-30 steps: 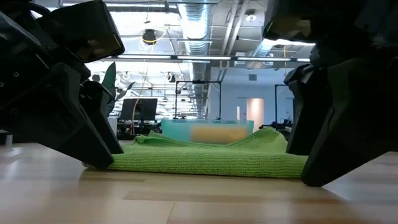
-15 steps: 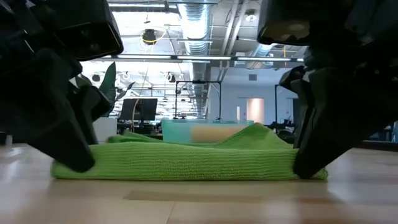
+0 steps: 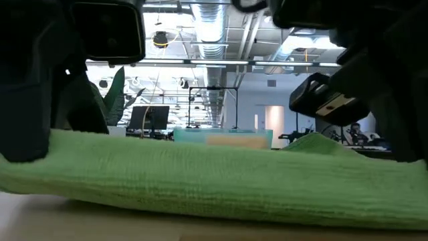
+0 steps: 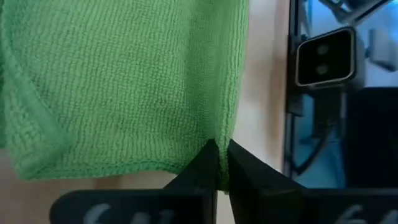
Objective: Roll microfiber towels into tight, uniform cylinder then place into a basket
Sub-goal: Roll the green microfiber cloth
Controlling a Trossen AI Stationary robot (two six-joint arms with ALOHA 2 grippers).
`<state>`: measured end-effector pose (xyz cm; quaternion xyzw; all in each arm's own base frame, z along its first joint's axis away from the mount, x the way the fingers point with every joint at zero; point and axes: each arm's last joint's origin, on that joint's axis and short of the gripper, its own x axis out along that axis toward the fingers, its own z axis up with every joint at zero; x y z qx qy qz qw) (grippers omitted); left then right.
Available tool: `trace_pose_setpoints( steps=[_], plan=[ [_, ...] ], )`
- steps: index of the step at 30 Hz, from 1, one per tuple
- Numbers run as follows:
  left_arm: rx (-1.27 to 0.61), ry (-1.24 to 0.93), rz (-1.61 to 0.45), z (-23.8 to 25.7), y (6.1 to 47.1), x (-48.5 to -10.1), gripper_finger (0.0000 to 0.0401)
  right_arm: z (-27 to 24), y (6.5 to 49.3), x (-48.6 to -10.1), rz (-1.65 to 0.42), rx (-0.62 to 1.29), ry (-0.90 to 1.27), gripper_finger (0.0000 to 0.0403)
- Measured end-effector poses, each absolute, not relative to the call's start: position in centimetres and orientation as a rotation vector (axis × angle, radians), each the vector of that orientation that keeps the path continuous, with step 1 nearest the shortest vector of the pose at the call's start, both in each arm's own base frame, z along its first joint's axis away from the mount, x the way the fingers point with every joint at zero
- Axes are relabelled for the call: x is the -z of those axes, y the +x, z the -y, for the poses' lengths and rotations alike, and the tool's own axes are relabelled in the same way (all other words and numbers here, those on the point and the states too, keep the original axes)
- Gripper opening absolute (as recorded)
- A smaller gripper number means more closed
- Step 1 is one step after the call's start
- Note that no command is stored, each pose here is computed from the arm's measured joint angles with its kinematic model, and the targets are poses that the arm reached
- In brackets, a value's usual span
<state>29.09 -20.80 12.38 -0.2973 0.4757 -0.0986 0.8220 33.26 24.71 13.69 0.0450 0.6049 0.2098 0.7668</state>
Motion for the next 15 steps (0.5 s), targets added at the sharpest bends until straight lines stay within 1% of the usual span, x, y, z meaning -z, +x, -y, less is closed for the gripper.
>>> trace_pose_setpoints(
  steps=[4, 8, 11, 15],
  plan=[
    [0.211, -0.734, -1.05, 20.7, 29.4, -12.6, 0.0011, -23.8, 33.9, -13.8, -1.347, -0.543, 0.162, 0.0021],
    [0.196, -0.778, -1.072, 20.6, 29.4, -12.6, 0.0012, -22.5, 34.6, -13.7, -1.359, -0.611, 0.194, 0.001],
    [0.187, -0.794, -1.079, 20.6, 29.3, -12.6, 0.0012, -21.5, 35.2, -13.8, -1.369, -0.633, 0.242, 0.0008],
    [0.148, -0.821, -1.076, 20.6, 29.3, -12.5, 0.0009, -20.2, 35.8, -13.9, -1.412, -0.625, 0.358, 0.0018]
  ],
)
